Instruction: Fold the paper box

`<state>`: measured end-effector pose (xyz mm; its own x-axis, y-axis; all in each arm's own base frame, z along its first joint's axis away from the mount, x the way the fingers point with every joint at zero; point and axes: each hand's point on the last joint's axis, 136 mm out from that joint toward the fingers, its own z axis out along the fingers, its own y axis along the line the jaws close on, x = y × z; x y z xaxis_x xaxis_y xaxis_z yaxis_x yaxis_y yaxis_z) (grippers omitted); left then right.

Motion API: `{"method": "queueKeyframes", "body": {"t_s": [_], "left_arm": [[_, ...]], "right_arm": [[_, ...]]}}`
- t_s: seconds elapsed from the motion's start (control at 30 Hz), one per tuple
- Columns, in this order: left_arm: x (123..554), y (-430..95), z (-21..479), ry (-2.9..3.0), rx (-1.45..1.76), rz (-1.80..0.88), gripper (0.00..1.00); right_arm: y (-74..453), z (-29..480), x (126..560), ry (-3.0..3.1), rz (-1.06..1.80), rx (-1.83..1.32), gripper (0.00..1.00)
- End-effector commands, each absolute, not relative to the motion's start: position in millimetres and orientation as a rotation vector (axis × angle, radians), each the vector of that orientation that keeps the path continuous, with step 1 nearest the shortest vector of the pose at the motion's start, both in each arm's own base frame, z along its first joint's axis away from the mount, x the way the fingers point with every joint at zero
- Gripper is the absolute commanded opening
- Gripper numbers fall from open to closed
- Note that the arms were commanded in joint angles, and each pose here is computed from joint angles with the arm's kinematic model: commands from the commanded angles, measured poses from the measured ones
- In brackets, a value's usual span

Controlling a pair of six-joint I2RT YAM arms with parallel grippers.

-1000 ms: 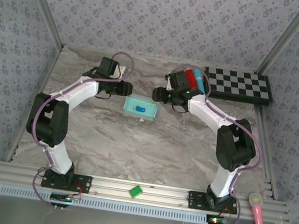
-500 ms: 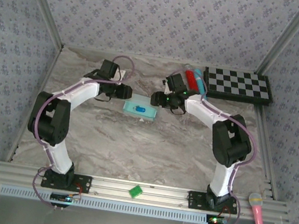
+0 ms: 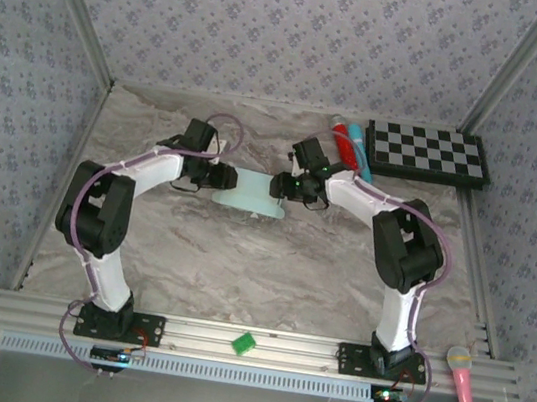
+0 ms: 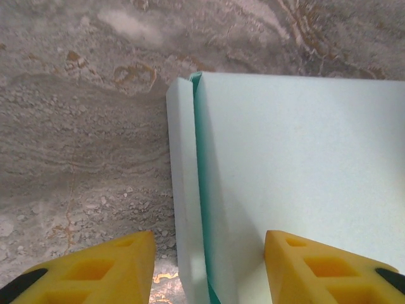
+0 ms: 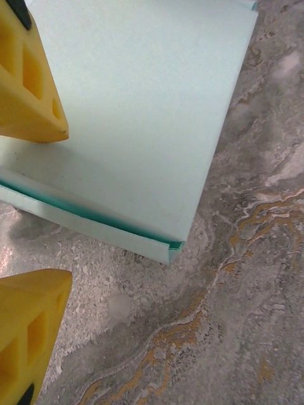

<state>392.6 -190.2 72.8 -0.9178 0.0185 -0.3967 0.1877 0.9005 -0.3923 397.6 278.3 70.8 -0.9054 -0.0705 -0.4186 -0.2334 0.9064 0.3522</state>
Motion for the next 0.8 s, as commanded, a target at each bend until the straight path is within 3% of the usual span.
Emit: {"method": "queueKeyframes", "body": {"t_s": [0.0, 0.6, 0.77], "left_arm": [[388, -197, 66, 2.694, 0.156, -0.643, 0.48], [364, -203, 51, 2.720, 0.086, -0.661, 0.34], [355, -202, 53, 2.728, 0.025, -0.634, 0.28]], "right_arm": [[277, 60, 395, 2.707, 0.530, -0.226, 0.54], [285, 36, 400, 2.773, 0.539, -0.295, 0.34], [288, 28, 402, 2.800, 0.535, -0.364, 0.34]]}}
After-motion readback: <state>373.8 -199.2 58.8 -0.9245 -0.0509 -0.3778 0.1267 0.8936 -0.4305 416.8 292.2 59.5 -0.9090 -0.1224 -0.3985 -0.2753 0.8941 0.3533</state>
